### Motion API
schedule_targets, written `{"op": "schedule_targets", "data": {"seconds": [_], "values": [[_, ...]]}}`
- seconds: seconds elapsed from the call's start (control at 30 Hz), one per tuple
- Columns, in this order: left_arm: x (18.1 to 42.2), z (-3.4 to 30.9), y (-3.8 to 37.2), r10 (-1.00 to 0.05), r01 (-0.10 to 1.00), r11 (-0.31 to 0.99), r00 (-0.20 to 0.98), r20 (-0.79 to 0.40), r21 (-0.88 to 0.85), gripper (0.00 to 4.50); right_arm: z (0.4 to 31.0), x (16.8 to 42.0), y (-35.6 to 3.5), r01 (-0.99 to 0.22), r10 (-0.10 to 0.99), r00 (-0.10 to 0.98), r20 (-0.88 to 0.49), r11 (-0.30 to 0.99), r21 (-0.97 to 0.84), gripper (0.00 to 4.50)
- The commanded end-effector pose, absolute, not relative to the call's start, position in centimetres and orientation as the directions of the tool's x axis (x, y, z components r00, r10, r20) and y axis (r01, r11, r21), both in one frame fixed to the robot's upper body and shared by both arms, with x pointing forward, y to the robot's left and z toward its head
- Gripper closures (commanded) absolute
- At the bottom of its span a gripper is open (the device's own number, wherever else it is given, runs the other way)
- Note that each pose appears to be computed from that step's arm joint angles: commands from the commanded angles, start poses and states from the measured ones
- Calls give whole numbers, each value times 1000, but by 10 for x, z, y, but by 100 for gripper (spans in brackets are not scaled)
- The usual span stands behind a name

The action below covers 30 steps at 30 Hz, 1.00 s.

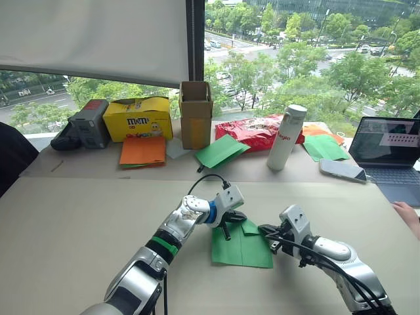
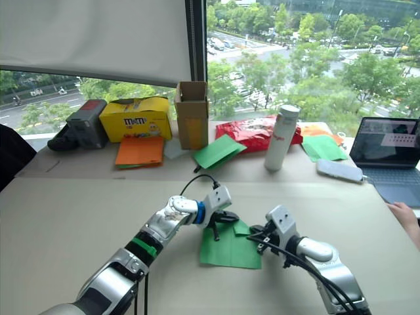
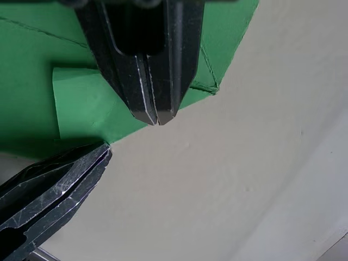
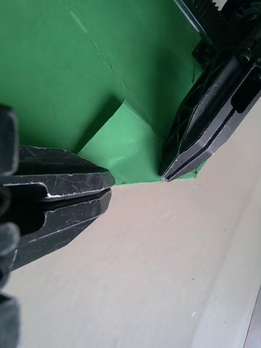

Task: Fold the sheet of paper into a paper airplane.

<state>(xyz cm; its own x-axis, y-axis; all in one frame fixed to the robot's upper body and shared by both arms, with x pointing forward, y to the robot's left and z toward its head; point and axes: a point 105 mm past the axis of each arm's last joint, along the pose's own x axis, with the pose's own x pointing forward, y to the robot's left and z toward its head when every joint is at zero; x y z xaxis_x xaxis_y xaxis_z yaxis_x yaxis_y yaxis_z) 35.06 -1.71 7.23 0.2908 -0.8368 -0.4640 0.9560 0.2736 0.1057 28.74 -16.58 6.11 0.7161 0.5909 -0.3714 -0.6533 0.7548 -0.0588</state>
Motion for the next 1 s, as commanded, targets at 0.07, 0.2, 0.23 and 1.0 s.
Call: {"op": "schedule_targets", "data": {"seconds": [0.07,0.2,0.23,1.0], "values": [[350,49,-4,-793,951,303,289,-536,64,450,46,263,-193,-605,537,718,-441,796,-15,449],[350,50,-5,-797,951,302,287,-532,61,450,71,265,-195,-593,552,760,-344,805,-20,449],[351,50,-5,-798,951,302,286,-530,59,450,86,270,-192,-598,566,773,-287,801,-33,449],[362,134,85,-737,704,675,628,-250,-220,450,49,303,-127,-709,640,639,-427,705,-2,449]]}}
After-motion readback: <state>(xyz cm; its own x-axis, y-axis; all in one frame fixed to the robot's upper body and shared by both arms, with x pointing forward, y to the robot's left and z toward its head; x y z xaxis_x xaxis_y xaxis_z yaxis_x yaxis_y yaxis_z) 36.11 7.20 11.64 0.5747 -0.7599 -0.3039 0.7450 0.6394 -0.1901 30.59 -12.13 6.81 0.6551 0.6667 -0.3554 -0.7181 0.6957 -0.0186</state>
